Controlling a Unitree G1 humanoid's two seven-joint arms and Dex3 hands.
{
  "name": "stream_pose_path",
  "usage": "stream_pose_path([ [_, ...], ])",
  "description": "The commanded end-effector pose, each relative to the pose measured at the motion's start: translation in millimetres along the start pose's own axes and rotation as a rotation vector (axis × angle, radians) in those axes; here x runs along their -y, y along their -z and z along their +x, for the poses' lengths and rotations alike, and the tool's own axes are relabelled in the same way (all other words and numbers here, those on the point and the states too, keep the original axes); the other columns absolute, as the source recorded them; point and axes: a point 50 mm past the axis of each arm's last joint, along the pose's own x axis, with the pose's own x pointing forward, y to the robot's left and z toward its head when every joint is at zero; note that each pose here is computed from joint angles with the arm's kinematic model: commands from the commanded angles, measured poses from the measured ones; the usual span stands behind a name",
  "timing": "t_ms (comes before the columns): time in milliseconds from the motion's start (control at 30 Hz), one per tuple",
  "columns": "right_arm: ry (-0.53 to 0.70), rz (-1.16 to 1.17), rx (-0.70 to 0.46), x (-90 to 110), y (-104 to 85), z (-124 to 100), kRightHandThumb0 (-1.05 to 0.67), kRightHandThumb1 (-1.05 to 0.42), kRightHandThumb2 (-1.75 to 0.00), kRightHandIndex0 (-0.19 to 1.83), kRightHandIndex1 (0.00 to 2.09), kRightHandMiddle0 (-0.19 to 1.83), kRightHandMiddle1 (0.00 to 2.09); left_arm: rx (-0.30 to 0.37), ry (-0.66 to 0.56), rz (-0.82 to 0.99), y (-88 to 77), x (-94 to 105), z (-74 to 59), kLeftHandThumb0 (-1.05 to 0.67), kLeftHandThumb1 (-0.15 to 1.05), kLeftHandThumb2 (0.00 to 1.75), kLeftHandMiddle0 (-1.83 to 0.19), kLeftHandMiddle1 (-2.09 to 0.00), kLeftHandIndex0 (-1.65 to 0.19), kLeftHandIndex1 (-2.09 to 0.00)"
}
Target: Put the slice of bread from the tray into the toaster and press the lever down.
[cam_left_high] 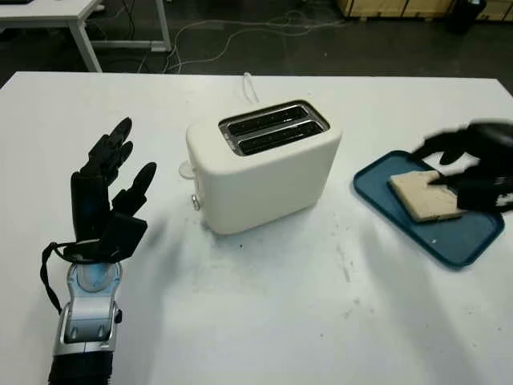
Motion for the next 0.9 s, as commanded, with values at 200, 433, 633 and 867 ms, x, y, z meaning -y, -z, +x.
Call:
stream_pose_path([
  [200, 0.018, -0.084, -0.042, -23.9, -6.2, -17.9, -0.58, -0.83, 0.00, 0.02, 0.36, 0.17, 0.00, 0.023, -0.006, 0.021, -1.8, -2.8, 0.9, -0.71, 0.92, 0.34, -0.63, -0.02, -0.52, 0.00],
  [433, 0.078, -0.155, -0.054, -33.7, -10.2, -20.6, -0.70, -0.84, 0.00, 0.00, 0.21, 0.08, 0.02, 0.019, -0.001, 0.002, -1.4, -2.1, 0.7, -0.69, 0.92, 0.34, -0.62, -0.01, -0.51, 0.00],
  [633, 0.153, -0.242, -0.114, -42.5, -6.3, -15.0, -0.62, -0.87, -0.01, 0.02, 0.16, 0.08, 0.02, 0.017, -0.003, 0.023, -0.5, -2.8, 0.2, -0.71, 0.92, 0.34, -0.63, -0.01, -0.51, 0.00],
  [867, 0.188, -0.252, -0.167, -37.2, -0.9, -13.6, -0.58, -0.91, -0.01, 0.00, 0.24, 0.08, 0.02, 0.015, 0.000, 0.007, -0.9, -2.2, -0.4, -0.69, 0.92, 0.34, -0.62, -0.01, -0.51, 0.00],
])
